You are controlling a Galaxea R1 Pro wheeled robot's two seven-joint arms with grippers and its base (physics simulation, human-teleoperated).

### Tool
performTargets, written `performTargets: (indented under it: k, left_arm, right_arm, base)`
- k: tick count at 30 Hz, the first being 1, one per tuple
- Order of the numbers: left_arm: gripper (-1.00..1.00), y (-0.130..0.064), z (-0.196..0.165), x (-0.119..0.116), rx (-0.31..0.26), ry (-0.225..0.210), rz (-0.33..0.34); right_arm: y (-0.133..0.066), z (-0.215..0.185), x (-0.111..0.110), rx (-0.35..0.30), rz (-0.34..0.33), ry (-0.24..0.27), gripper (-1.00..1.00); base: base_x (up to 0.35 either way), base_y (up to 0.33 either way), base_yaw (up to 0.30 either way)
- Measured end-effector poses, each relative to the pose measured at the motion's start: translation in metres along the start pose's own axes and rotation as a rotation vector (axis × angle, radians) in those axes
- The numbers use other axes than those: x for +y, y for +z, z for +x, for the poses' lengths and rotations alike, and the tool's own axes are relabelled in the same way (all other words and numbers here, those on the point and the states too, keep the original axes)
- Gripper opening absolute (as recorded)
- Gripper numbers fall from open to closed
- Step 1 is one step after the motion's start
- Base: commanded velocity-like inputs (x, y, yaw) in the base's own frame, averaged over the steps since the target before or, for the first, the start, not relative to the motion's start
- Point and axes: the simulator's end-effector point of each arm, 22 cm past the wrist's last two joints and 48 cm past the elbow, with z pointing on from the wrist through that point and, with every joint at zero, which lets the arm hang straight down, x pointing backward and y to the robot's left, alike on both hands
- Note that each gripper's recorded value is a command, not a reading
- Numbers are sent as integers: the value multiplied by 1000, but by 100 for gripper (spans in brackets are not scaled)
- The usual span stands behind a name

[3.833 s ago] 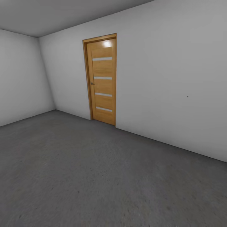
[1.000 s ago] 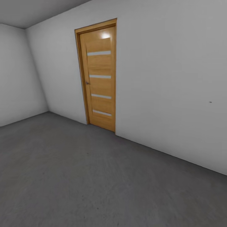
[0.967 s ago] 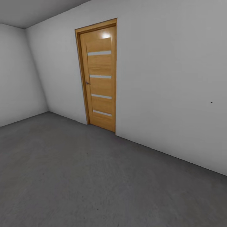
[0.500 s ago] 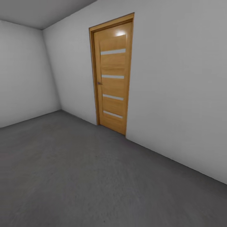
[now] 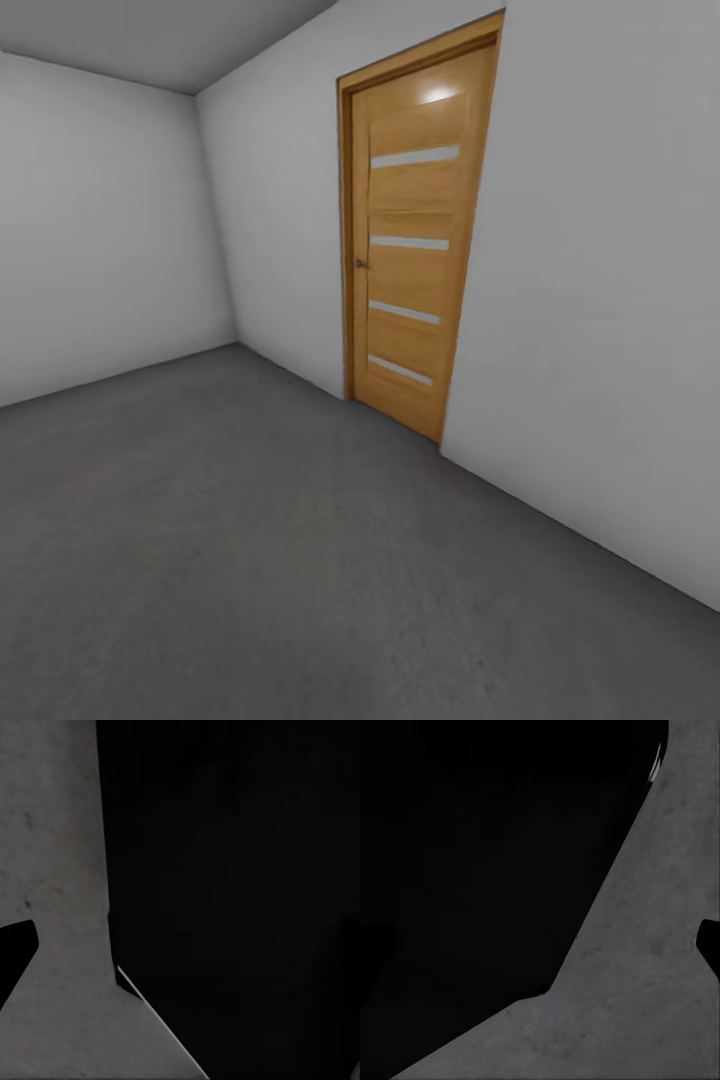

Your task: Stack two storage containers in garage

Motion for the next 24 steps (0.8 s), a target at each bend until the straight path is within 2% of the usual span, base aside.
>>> performTargets:
  k: [24]
  left_arm:
    - [100,0,5,-1,12,-1,3]
  right_arm:
    - [0,5,4,12,-8,2,100]
  base:
    - [323,0,207]
